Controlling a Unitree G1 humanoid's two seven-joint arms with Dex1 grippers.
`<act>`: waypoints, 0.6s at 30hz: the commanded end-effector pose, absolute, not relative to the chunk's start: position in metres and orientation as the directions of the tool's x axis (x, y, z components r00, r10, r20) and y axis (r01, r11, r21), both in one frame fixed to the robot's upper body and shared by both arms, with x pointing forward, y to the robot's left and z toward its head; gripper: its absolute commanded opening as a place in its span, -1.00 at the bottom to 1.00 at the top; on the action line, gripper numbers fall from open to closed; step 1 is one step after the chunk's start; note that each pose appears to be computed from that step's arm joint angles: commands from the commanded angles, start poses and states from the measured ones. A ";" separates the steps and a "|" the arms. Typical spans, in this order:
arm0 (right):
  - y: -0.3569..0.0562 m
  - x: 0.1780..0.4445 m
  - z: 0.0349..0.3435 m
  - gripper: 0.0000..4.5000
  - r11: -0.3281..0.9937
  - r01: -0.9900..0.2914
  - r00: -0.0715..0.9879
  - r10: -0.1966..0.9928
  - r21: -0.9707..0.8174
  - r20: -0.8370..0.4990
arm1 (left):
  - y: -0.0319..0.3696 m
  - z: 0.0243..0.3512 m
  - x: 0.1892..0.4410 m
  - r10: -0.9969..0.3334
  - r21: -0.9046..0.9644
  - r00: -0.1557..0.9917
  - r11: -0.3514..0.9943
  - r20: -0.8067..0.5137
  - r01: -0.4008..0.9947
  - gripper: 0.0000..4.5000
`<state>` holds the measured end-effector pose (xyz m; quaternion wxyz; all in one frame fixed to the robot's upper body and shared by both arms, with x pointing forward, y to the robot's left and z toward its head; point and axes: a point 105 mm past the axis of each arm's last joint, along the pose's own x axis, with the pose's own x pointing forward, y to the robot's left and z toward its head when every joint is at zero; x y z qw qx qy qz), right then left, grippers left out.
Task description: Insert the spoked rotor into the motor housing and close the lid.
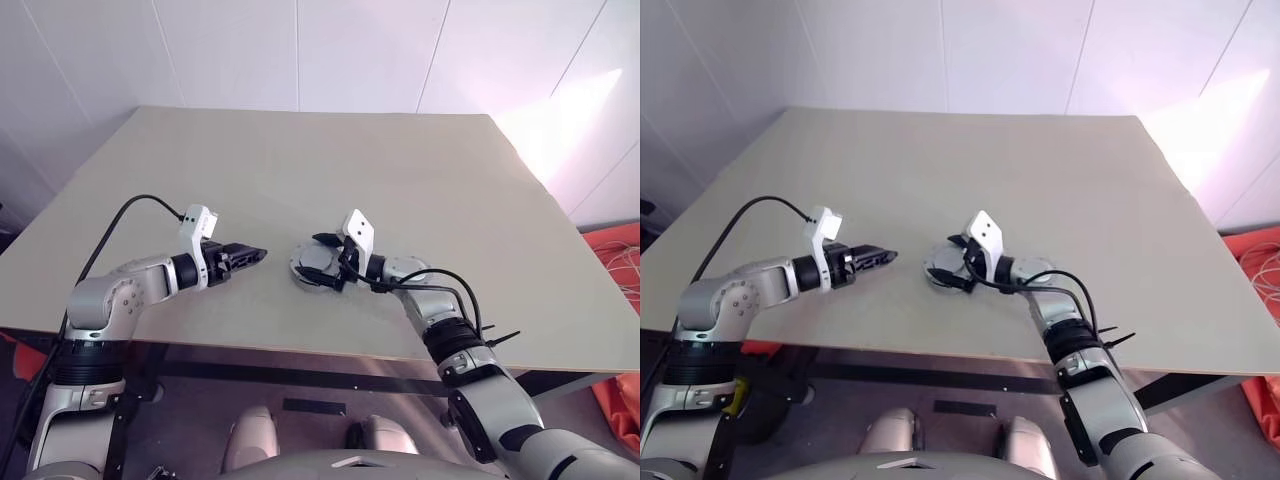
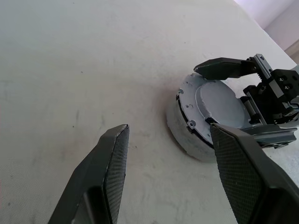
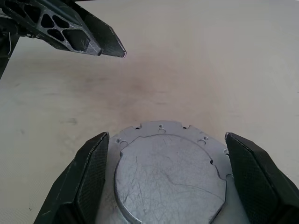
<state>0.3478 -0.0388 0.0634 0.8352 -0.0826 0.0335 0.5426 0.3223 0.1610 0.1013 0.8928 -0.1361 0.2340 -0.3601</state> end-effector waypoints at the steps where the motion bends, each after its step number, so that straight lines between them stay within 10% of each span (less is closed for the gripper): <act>1: -0.041 0.352 0.073 0.99 0.398 -0.903 0.419 0.899 -0.161 -0.130 | 0.162 0.119 0.326 -0.707 -0.370 0.649 0.704 -0.280 0.607 0.30; 8: -0.043 0.354 0.071 0.37 0.409 -0.897 0.432 0.892 -0.170 -0.133 | 0.169 0.116 0.328 -0.692 -0.372 0.660 0.718 -0.291 0.588 0.30; 18: -0.045 0.346 0.073 0.37 0.356 -0.925 0.373 0.918 -0.134 -0.132 | 0.173 0.114 0.329 -0.682 -0.372 0.669 0.727 -0.294 0.577 0.30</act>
